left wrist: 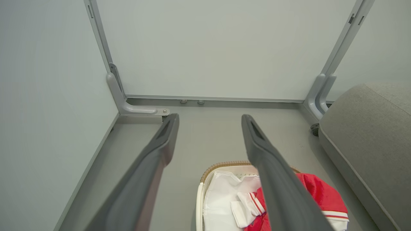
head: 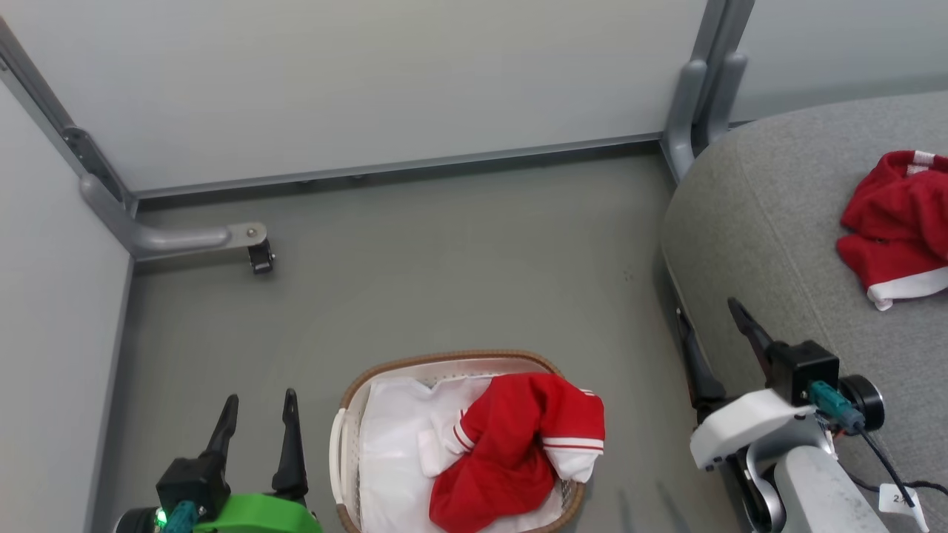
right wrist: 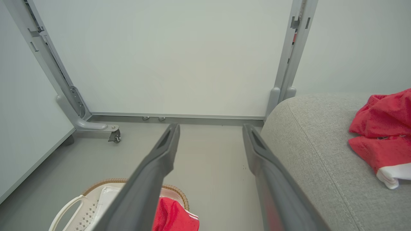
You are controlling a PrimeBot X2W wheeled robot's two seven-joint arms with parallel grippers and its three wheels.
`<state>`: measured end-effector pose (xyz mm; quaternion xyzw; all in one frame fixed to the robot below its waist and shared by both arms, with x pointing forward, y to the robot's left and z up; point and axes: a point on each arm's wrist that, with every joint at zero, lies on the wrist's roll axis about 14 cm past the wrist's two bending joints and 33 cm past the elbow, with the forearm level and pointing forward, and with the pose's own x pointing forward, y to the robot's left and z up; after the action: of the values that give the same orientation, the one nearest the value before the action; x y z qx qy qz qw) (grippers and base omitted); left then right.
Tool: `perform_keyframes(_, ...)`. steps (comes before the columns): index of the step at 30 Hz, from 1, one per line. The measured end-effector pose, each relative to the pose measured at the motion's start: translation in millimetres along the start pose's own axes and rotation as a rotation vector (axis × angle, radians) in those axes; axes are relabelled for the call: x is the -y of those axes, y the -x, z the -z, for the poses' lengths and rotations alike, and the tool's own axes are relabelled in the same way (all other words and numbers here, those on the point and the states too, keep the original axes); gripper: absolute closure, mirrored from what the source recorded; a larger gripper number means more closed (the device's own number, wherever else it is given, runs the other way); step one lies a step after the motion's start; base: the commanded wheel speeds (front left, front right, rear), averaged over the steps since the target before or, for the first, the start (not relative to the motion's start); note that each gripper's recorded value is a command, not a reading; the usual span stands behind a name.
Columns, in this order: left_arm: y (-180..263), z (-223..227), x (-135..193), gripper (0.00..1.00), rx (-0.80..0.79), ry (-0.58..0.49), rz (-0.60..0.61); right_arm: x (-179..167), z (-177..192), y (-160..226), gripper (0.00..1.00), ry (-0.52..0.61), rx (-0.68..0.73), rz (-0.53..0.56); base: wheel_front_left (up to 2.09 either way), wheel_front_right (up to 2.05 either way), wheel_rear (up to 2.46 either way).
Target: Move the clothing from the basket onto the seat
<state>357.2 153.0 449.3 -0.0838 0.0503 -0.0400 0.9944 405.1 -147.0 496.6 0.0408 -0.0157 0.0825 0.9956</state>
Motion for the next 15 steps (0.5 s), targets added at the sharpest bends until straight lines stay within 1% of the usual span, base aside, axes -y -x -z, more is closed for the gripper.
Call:
perform_keyframes(7, -36.0, 14.9, 20.1, 0.00, -0.049, 0.033, 0.066, 5.8, -3.7, -31.8, 0.00, -0.014, 0.026, 0.003, 0.00, 0.00, 0.00)
perform_keyframes(15, -79.2, 50.3, 47.9, 0.00, -0.142, 0.064, 0.164, 15.6, 0.1, -70.6, 0.00, -0.022, 0.051, 0.009, 0.00, 0.00, 0.00)
